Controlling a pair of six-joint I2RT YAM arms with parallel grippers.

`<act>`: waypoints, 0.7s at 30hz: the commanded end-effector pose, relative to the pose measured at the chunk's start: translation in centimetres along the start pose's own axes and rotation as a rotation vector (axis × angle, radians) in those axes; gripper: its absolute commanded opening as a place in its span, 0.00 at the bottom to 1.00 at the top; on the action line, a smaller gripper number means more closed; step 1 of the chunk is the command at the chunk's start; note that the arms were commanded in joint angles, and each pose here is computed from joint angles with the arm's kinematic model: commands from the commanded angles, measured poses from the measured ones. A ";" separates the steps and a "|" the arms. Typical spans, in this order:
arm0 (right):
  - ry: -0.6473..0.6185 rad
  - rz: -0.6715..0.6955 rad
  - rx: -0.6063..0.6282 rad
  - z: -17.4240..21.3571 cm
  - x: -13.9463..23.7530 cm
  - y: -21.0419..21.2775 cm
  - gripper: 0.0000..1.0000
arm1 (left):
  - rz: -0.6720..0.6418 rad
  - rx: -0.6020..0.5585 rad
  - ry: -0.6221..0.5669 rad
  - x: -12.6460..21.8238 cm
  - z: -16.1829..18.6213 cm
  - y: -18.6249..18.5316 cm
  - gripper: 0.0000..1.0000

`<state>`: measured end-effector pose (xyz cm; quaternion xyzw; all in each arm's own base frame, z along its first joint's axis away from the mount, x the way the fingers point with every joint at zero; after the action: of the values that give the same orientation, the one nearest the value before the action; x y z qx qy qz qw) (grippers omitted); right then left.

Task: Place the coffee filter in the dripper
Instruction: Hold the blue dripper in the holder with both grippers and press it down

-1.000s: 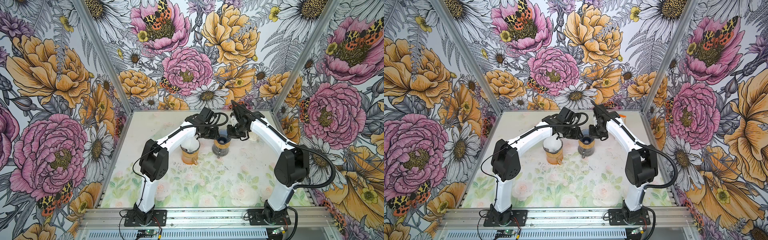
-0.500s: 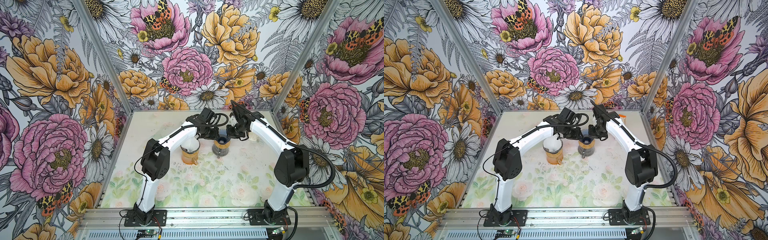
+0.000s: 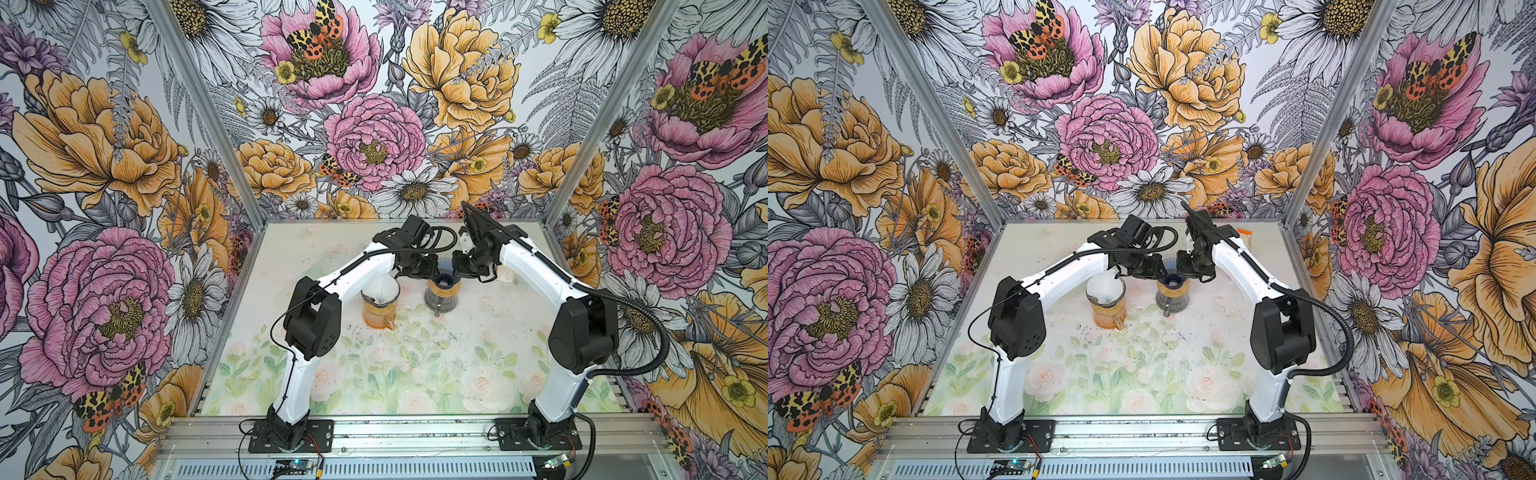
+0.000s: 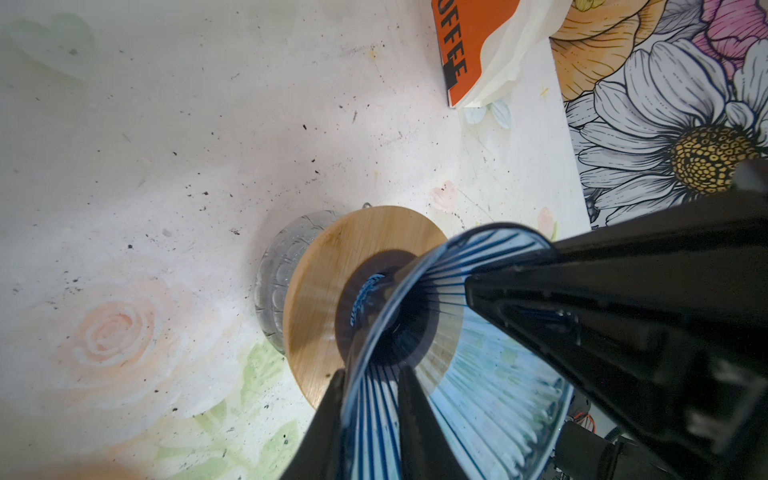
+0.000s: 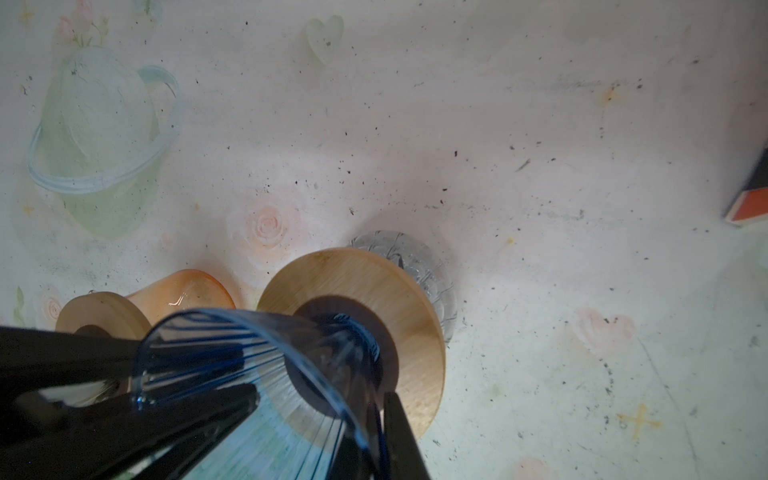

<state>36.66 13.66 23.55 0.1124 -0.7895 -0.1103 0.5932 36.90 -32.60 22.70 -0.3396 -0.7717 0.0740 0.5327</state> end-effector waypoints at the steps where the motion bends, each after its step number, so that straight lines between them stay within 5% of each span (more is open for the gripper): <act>1: 0.044 0.042 -0.027 0.3 -1.6 -1.1 0.10 | -0.006 0.015 0.030 -0.9 0.3 0.2 0.23; 21: 0.068 0.046 -0.040 0.6 -2.8 -1.9 0.10 | -0.025 0.045 0.092 -2.1 1.1 1.4 0.23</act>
<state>36.70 13.46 22.86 0.1171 -0.7838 -0.1221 0.5975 37.10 -32.90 22.44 -0.3421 -0.7665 0.0784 0.5379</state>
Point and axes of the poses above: each gripper's point midway between its finger pads, its own x axis back along the fingers, its own y axis along the line the jaws close on, z = x × y, the point moved 9 cm from there along x, back along the fingers, and after that the axes turned 2 degrees about -x, right-handed, at the moved point
